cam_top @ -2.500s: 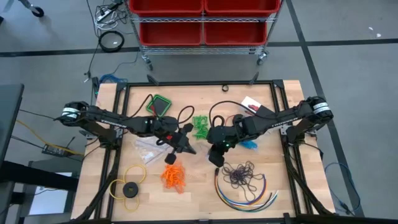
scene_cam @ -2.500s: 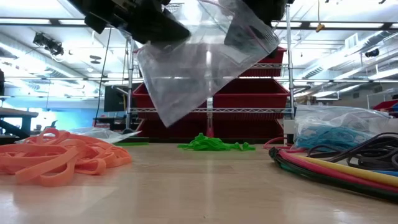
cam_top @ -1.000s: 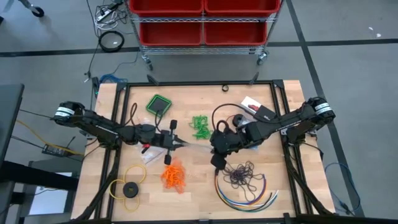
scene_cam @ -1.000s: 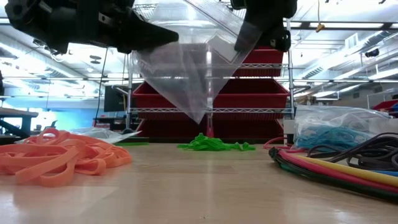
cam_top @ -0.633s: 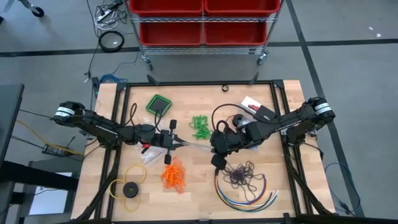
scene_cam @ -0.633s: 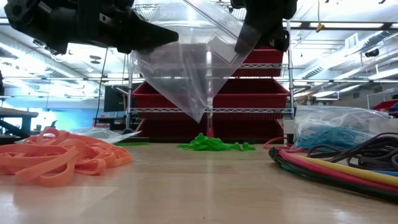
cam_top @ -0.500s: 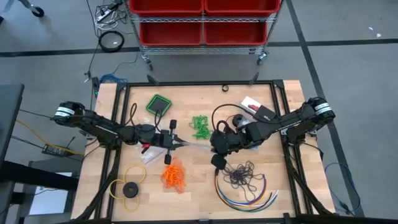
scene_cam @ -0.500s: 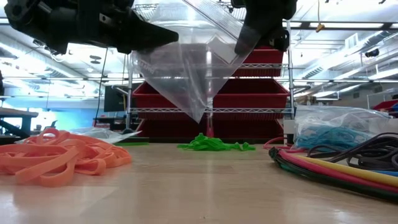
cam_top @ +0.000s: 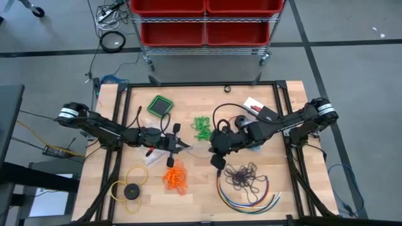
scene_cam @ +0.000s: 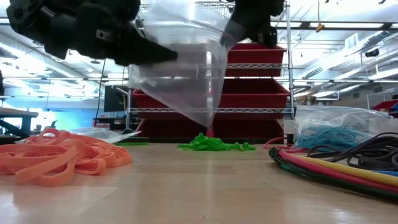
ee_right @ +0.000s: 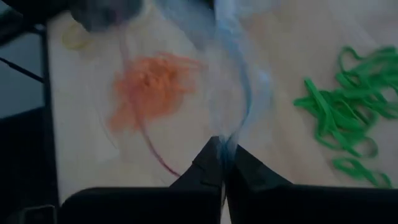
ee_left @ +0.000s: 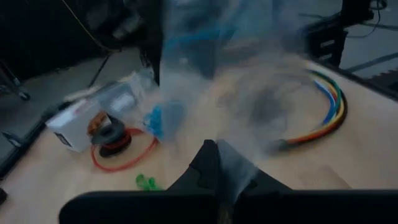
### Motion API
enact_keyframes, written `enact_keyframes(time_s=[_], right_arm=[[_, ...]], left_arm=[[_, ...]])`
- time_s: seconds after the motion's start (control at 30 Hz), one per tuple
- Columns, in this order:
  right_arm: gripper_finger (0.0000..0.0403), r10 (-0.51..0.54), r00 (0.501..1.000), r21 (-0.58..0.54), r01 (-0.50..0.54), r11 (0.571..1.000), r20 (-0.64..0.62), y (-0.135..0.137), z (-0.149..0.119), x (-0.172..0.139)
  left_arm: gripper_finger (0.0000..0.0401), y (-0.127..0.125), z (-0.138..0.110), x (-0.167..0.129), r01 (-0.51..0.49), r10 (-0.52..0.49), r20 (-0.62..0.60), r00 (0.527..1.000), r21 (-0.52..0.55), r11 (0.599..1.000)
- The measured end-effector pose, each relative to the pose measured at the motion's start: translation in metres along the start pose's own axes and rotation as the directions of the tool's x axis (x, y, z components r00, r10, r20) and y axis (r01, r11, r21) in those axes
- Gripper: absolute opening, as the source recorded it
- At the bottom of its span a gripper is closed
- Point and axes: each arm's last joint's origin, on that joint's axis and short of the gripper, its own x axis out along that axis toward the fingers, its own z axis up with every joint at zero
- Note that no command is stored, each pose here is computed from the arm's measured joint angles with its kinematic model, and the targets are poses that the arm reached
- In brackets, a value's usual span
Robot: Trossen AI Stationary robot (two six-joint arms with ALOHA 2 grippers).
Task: Sort rubber bands
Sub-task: Open the transparent zip bag
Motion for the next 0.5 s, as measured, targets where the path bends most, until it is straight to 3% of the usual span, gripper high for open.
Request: enact_keyframes(time_s=[0.5], right_arm=[[0.0000, 0.084, 0.992, 0.007, -0.085, 0.996, 0.094, -0.009, 0.021, 0.002]], left_arm=[[0.0010, -0.006, -0.012, 0.043, 0.023, -0.023, 0.026, 0.999, -0.025, 0.999]])
